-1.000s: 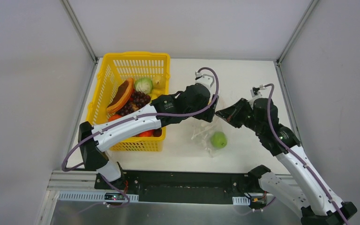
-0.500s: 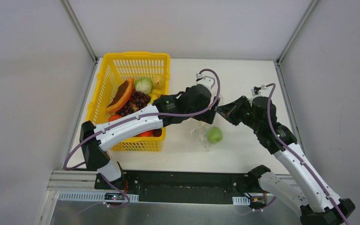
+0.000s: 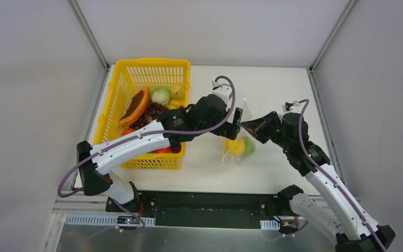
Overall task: Place the food in the zip-top bag and seal the zipper
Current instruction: Place the fake fruit in the zipper food storage bag.
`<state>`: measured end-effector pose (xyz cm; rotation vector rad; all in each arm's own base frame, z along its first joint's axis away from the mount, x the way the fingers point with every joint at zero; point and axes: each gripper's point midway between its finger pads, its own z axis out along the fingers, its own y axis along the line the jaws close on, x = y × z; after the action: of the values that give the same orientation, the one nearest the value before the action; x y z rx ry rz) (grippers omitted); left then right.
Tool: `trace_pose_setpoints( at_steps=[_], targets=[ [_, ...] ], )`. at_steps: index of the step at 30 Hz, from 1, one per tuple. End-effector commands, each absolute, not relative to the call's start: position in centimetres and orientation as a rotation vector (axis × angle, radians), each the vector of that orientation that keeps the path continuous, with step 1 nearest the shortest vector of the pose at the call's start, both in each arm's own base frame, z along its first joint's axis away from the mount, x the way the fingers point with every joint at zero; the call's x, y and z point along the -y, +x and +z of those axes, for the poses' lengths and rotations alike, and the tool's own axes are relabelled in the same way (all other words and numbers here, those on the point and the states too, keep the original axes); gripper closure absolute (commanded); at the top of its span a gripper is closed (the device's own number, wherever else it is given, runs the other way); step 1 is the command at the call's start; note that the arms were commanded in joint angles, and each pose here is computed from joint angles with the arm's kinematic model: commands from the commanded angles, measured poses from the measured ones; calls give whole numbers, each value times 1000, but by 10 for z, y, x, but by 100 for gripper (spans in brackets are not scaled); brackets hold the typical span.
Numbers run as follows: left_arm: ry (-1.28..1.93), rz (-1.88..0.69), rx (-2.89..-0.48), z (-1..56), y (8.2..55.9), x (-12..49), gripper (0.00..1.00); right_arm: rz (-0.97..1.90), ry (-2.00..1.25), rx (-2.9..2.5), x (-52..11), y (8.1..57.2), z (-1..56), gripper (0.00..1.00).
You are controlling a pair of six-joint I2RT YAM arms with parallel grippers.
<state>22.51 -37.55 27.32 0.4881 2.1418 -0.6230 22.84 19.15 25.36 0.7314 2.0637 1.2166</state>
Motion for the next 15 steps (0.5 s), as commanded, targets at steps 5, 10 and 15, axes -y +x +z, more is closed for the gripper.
trace_pose_setpoints(
  at_steps=[5, 10, 15],
  targets=[
    [459, -464, -2175, 262, 224, 336, 1, 1218, 674, -1999, -187, 234, 269, 100],
    [550, -570, -2249, 242, 212, 366, 15, 1178, 596, -2034, -188, 234, 272, 100],
    [608, -539, -2289, 235, 215, 373, 46, 1130, 514, -2032, -185, 234, 281, 100]
  ],
)
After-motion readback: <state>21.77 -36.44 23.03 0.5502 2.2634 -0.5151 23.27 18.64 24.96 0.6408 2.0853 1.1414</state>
